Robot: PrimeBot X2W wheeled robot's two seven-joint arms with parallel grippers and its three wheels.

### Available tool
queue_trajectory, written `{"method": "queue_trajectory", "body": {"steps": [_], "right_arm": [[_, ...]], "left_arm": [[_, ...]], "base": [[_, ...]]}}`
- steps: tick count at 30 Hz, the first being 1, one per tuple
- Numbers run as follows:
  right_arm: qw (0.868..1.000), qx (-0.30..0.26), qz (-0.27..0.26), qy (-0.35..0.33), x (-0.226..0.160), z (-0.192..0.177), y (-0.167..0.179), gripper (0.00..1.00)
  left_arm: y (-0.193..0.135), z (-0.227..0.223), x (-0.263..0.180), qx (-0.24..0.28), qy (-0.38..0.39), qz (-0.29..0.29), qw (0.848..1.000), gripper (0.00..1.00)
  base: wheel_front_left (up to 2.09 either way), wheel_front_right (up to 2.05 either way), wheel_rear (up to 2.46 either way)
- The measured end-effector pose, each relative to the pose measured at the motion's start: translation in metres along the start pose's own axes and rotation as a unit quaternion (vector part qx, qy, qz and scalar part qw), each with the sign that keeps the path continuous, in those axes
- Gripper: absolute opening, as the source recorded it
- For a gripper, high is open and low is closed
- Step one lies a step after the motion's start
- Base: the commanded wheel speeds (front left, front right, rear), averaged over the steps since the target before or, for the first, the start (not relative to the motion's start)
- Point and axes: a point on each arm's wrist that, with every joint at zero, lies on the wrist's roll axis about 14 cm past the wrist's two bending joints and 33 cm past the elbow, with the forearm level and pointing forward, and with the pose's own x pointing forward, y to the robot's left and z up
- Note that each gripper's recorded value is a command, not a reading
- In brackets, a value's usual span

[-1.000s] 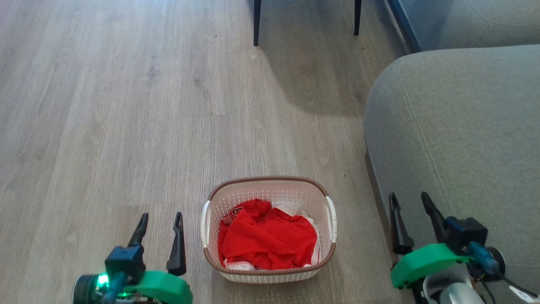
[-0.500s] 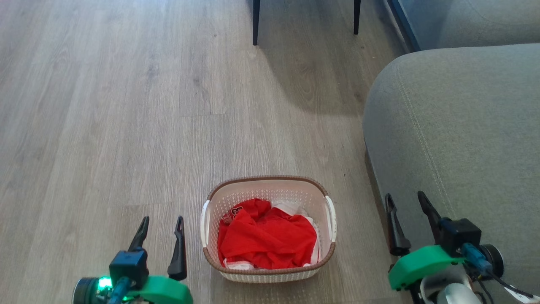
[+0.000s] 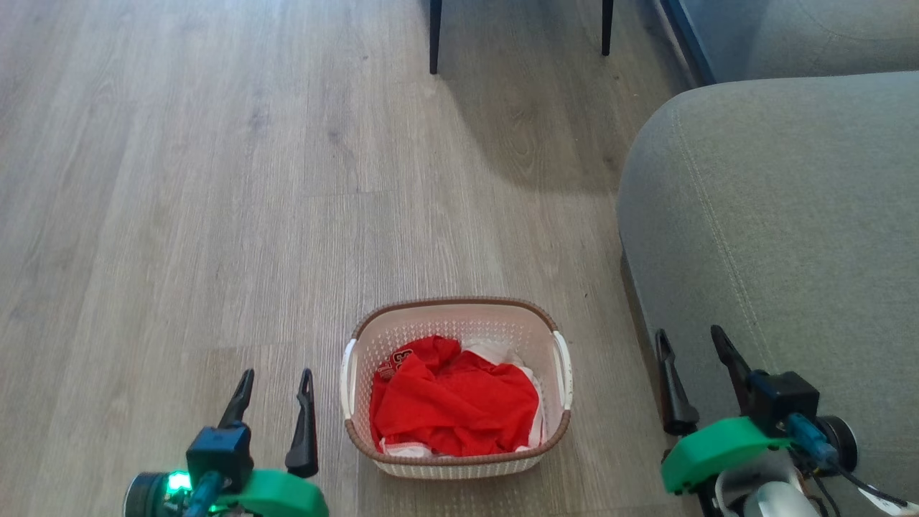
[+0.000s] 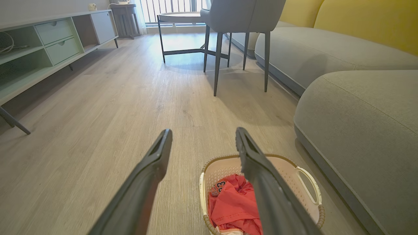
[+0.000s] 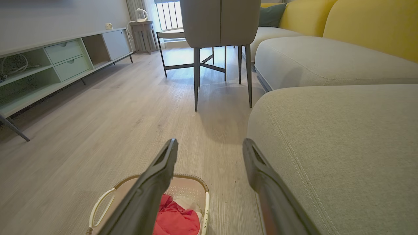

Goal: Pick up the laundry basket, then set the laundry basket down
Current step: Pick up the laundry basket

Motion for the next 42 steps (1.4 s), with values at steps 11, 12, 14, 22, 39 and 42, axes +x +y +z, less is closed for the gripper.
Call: {"method": "queue_trajectory", "body": {"steps": [11, 12, 14, 22, 39, 42], "right_arm": [[1.0, 0.002, -0.001, 0.008, 0.002, -0.006, -0.001, 1.0], [1.0, 0.002, -0.001, 0.011, 0.002, -0.007, -0.001, 1.0], [1.0, 0.003, -0.001, 0.016, 0.003, -0.01, -0.002, 1.0], [0.999, 0.0, -0.002, 0.033, 0.027, -0.023, -0.008, 1.0], [0.992, -0.006, -0.014, 0.124, 0.11, -0.109, -0.042, 1.0], [0.988, -0.005, -0.014, 0.151, 0.12, -0.136, -0.047, 1.0]], "left_arm": [[0.0, -0.006, 0.001, -0.001, 0.01, 0.001, 1.0, 1.0], [0.0, -0.008, 0.001, -0.001, 0.013, 0.001, 1.0, 1.0], [-0.001, -0.012, 0.001, -0.002, 0.02, 0.0, 1.0, 1.0], [0.0, -0.025, 0.027, -0.012, 0.041, -0.002, 0.999, 1.0], [-0.005, -0.104, 0.117, -0.039, 0.135, -0.028, 0.99, 1.0], [-0.004, -0.126, 0.132, -0.042, 0.157, -0.027, 0.986, 1.0]], "base": [[0.0, 0.0, 0.0], [0.0, 0.0, 0.0], [0.0, 0.0, 0.0], [0.0, 0.0, 0.0], [0.0, 0.0, 0.0], [0.0, 0.0, 0.0]]}}
